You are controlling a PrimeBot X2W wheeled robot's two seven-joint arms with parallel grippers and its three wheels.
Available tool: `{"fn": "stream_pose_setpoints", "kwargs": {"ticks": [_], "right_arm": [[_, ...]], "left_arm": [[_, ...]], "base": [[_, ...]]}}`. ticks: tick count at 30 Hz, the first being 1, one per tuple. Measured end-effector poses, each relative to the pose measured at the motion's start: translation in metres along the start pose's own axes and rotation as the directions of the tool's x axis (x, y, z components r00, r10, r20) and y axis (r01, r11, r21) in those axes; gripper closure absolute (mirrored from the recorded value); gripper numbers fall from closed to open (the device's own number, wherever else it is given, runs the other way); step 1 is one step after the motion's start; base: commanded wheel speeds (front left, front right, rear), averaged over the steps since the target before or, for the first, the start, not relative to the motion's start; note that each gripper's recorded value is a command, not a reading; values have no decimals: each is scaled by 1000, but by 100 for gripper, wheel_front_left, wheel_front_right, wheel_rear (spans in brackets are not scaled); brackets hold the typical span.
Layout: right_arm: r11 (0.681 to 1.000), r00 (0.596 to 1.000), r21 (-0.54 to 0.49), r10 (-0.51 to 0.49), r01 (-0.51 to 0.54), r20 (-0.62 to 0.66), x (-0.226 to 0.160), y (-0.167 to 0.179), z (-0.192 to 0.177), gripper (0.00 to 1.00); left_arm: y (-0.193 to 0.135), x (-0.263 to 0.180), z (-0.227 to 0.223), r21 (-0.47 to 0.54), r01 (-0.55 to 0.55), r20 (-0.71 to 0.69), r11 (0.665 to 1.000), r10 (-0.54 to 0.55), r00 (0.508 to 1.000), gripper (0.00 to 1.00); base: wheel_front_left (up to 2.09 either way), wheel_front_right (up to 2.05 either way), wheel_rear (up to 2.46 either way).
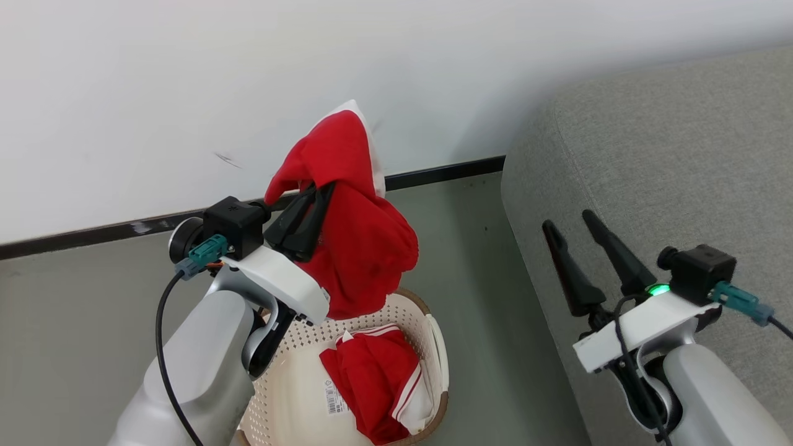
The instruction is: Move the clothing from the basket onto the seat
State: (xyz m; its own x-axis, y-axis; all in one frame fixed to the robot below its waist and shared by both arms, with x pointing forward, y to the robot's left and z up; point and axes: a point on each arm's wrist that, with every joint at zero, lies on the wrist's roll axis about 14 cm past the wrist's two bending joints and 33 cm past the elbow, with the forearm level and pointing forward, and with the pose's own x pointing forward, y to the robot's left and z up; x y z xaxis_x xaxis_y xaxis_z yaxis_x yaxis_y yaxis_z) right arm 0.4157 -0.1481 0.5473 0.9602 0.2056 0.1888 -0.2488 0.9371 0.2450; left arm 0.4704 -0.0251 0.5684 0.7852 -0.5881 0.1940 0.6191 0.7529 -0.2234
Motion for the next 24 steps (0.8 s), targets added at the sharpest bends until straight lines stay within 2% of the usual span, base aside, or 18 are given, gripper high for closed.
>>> {"fn": "stream_pose_setpoints", "kwargs": {"ticks": [7, 12, 18, 24], "right_arm": [[988, 987, -54, 138, -142, -83, -6, 38, -21, 0], [972, 974, -82, 212, -219, -82, 2, 58, -18, 0], [948, 950, -102, 290, -302, -118, 4, 79, -26, 0], [903, 900, -113, 390, -415, -192, -1, 108, -46, 0]], "left_arm": [[-19, -2, 15, 1, 40, 33, 999, -40, 999, 100], [-31, -5, 19, 10, 68, 31, 998, -69, 997, 100], [-43, -8, 21, -3, 95, 22, 995, -95, 995, 100], [-53, -12, 19, 3, 123, 6, 992, -123, 992, 100]], "base": [[0, 0, 0], [0, 0, 0], [0, 0, 0], [0, 0, 0]]}}
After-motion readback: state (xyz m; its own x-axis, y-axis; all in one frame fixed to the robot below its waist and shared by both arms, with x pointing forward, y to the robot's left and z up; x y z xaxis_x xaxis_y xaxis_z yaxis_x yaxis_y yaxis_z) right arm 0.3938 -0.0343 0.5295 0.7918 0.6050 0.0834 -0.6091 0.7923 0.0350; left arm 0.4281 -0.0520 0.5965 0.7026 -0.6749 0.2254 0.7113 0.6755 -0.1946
